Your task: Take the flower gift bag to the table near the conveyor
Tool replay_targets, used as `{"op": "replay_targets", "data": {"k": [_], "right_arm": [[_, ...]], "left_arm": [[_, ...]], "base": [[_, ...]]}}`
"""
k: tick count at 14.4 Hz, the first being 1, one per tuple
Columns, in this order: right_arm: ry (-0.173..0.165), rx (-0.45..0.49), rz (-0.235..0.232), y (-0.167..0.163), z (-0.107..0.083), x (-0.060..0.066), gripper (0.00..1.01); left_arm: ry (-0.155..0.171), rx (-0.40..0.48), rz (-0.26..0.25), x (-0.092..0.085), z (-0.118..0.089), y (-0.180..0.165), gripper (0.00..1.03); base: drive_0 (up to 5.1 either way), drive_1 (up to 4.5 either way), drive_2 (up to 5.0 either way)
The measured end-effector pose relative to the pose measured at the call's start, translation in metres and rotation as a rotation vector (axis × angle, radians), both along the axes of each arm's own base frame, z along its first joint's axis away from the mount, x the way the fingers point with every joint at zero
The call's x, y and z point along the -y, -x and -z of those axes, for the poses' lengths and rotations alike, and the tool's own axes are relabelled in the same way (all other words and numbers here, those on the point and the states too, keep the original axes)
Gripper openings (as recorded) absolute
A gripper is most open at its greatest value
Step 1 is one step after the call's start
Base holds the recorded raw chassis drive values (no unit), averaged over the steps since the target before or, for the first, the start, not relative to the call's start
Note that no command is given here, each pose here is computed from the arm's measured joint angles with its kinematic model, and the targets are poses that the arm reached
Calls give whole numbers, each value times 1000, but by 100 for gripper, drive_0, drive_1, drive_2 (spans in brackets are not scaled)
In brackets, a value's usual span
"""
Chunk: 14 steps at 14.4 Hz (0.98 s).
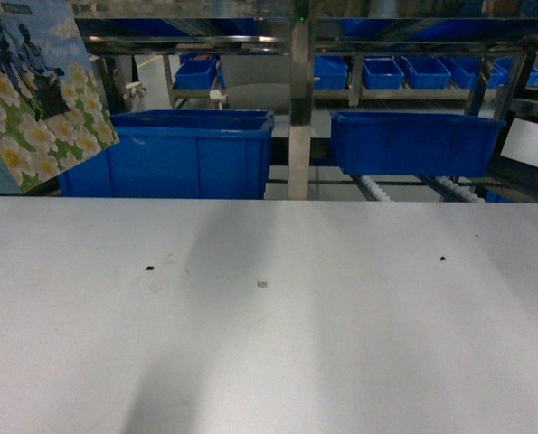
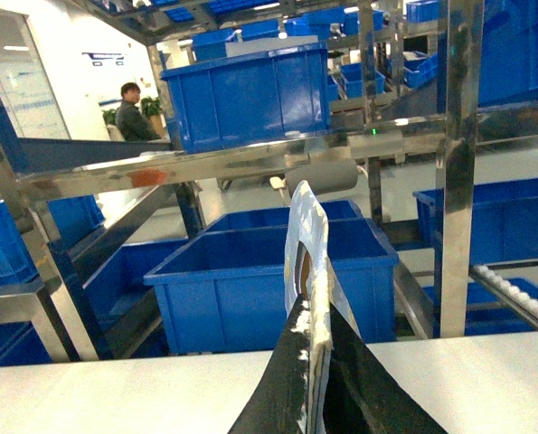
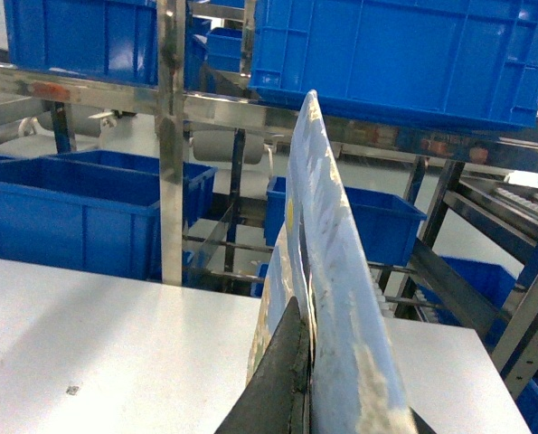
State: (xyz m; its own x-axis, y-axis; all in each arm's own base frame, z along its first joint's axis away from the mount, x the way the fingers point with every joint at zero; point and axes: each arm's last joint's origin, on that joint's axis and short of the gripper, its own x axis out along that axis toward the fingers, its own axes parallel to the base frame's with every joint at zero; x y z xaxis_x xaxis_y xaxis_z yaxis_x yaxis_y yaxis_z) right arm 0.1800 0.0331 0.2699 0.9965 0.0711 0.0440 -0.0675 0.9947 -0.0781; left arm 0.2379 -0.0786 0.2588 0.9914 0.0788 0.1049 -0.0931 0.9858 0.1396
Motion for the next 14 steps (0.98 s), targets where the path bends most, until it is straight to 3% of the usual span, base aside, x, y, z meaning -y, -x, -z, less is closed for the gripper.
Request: {"op": "replay_targets", "data": {"k": [6,14], "right_arm": [[-1,6,-1,0,-1,0,2],[1,28,-7,-9,1,3,2]], "left_arm": [[2,5,1,0,-1,0,2],[-1,-3,0,0,1,-1,2]], "base": [[2,430,-427],[0,21,-20]]}}
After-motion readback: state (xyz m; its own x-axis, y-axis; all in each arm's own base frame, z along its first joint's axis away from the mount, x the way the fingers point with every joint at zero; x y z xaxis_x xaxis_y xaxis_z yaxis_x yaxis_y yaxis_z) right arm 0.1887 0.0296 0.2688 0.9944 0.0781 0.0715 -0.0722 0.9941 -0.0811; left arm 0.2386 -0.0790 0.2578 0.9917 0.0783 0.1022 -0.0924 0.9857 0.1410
